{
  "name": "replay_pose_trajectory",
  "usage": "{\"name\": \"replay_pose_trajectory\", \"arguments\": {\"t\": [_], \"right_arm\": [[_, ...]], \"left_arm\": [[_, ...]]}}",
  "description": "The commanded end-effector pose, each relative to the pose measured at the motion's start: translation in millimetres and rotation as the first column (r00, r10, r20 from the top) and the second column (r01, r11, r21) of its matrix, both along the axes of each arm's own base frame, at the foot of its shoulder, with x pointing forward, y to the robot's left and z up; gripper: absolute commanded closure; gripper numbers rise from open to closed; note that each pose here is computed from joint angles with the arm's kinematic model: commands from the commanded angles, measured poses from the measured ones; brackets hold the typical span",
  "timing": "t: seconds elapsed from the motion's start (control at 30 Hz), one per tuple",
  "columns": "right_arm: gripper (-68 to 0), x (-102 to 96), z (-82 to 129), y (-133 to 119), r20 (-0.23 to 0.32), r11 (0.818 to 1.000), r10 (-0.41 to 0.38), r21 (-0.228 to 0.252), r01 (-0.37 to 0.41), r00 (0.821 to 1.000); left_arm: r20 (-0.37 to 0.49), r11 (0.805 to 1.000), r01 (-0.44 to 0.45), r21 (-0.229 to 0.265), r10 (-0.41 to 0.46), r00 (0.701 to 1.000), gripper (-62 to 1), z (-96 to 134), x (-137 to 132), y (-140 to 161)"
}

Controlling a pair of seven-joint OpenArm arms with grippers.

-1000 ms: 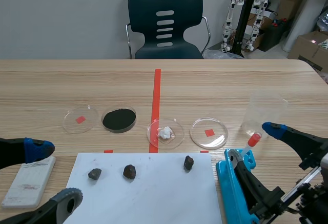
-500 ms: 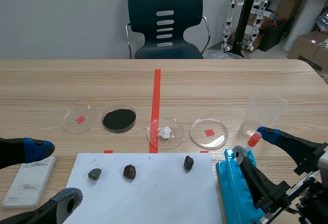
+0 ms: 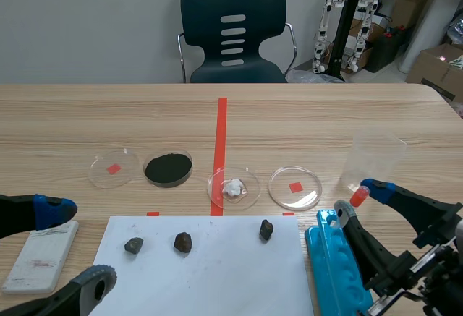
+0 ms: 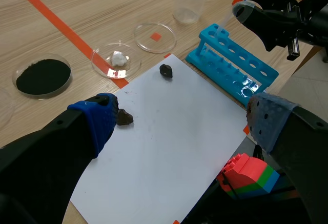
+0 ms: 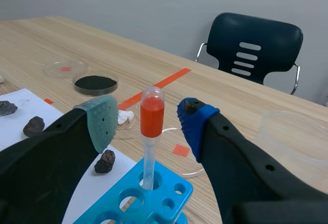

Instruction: Pick up the dropper by the top with the right hand

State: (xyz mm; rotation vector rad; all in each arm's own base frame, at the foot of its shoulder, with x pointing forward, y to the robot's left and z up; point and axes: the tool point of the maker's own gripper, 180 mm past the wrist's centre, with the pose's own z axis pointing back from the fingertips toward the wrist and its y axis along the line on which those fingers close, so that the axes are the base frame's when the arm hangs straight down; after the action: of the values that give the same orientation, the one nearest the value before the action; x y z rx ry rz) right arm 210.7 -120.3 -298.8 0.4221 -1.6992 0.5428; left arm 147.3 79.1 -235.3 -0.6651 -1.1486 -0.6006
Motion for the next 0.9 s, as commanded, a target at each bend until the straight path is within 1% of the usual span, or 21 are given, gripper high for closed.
{"name": "replay_pose_trajectory", "arguments": {"t": [0.0,0.03,0.2,0.27,0.33,0.4,0.53,0.87], "right_arm": [[-23.9,3.7,7.8,-0.5,0.027,1.0,0.002,0.01,-0.002,1.0],[-23.0,3.8,7.7,-0.5,0.026,1.0,0.002,0.009,-0.002,1.0],[-22.8,4.3,4.9,-0.5,0.013,1.0,0.0,0.0,0.0,1.0],[-20.4,4.8,3.0,-0.5,0.004,1.0,-0.002,-0.005,0.002,1.0],[-17.7,4.7,3.1,-0.5,0.005,1.0,-0.001,-0.005,0.001,1.0],[-16.4,4.6,3.8,-0.5,0.008,1.0,-0.001,-0.003,0.001,1.0],[-16.4,4.0,6.5,-0.4,0.021,1.0,0.001,0.006,-0.001,1.0],[-16.4,3.8,6.3,-0.1,0.02,1.0,0.003,0.004,-0.003,1.0]], "left_arm": [[0.023,1.0,-0.006,-0.029,0.006,1.0,-52.5,8.8,3.4,-2.3],[0.023,1.0,-0.006,-0.029,0.006,1.0,-52.5,8.8,3.4,-2.3],[0.023,1.0,-0.006,-0.029,0.006,1.0,-52.5,8.8,3.4,-2.3],[0.023,1.0,-0.006,-0.029,0.006,1.0,-52.5,8.8,3.4,-2.3],[0.023,1.0,-0.006,-0.029,0.006,1.0,-52.5,8.8,3.4,-2.3],[0.023,1.0,-0.006,-0.029,0.006,1.0,-52.5,8.8,3.4,-2.3],[0.023,1.0,-0.006,-0.029,0.006,1.0,-52.5,8.8,3.4,-2.3],[0.023,1.0,-0.006,-0.029,0.006,1.0,-52.5,8.8,3.4,-2.3]]}}
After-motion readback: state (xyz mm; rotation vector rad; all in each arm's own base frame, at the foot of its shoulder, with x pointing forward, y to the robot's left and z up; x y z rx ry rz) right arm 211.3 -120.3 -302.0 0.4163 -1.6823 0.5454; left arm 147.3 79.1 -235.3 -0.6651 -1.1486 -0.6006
